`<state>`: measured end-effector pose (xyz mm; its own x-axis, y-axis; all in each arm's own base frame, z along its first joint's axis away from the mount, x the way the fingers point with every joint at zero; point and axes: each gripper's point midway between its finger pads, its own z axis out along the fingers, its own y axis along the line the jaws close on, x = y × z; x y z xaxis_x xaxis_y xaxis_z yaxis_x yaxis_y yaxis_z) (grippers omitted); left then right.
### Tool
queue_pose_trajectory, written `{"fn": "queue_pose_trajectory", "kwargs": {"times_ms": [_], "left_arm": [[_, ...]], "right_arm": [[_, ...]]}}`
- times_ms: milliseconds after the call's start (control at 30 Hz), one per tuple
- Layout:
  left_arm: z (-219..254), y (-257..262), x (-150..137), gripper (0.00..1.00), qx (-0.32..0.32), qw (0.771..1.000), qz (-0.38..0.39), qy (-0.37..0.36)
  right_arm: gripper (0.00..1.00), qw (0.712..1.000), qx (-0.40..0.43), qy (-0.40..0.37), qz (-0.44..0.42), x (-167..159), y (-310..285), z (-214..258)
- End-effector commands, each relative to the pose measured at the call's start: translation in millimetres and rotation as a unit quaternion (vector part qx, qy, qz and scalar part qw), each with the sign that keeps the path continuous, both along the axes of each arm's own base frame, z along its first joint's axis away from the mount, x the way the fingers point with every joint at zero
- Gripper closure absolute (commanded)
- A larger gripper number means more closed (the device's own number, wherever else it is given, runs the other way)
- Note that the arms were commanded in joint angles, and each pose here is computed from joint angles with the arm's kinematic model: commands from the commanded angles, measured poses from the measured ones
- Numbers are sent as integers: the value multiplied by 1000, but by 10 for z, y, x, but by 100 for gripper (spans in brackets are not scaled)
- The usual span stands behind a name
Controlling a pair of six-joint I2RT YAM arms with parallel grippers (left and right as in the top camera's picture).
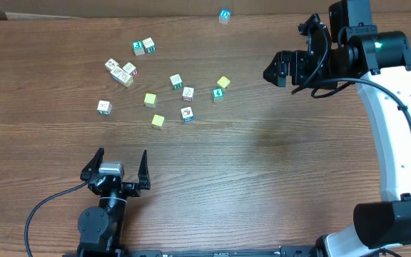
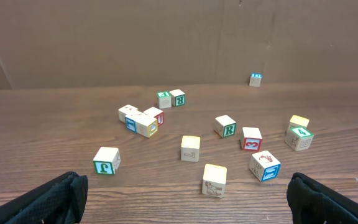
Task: Form a tower
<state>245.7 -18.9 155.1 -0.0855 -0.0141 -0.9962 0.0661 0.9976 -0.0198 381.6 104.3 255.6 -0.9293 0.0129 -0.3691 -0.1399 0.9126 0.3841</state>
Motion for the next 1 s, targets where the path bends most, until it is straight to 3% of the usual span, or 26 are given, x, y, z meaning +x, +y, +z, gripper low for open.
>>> {"fn": "queue_pose_trajectory", "kwargs": {"times_ms": [0,233,300,400,433,600,667,733,800,867,967], "left_arm": [[12,4,-2,0,7,1000,-1,-5],[12,3,-2,0,7,1000,-1,-5],[12,3,-2,1,7,1000,-1,-5],[12,3,-2,1,7,1000,-1,-5],[12,4,-2,0,7,1000,-1,-5],[13,3,-2,0,7,1000,-1,-5],[12,3,-2,0,7,1000,-1,-5],[12,4,-2,1,7,1000,-1,-5],[12,3,-2,0,7,1000,-1,-5],[12,3,-2,0,7,1000,-1,-5],[12,3,-2,0,7,1000,-1,-5]], "right_arm": [[0,1000,11,-27,-3,37,15,177],[0,998,35,-54,8,130,100,272],[17,997,40,-67,2,194,106,313],[53,995,51,-85,-11,294,120,383],[59,994,52,-92,-11,319,132,403],[61,994,42,-100,-14,358,124,402],[55,994,42,-99,-13,361,128,395],[31,994,42,-99,-14,360,127,394],[27,994,41,-97,-14,353,124,387],[6,995,41,-95,-14,351,124,378],[0,995,41,-93,-14,348,124,364]]}}
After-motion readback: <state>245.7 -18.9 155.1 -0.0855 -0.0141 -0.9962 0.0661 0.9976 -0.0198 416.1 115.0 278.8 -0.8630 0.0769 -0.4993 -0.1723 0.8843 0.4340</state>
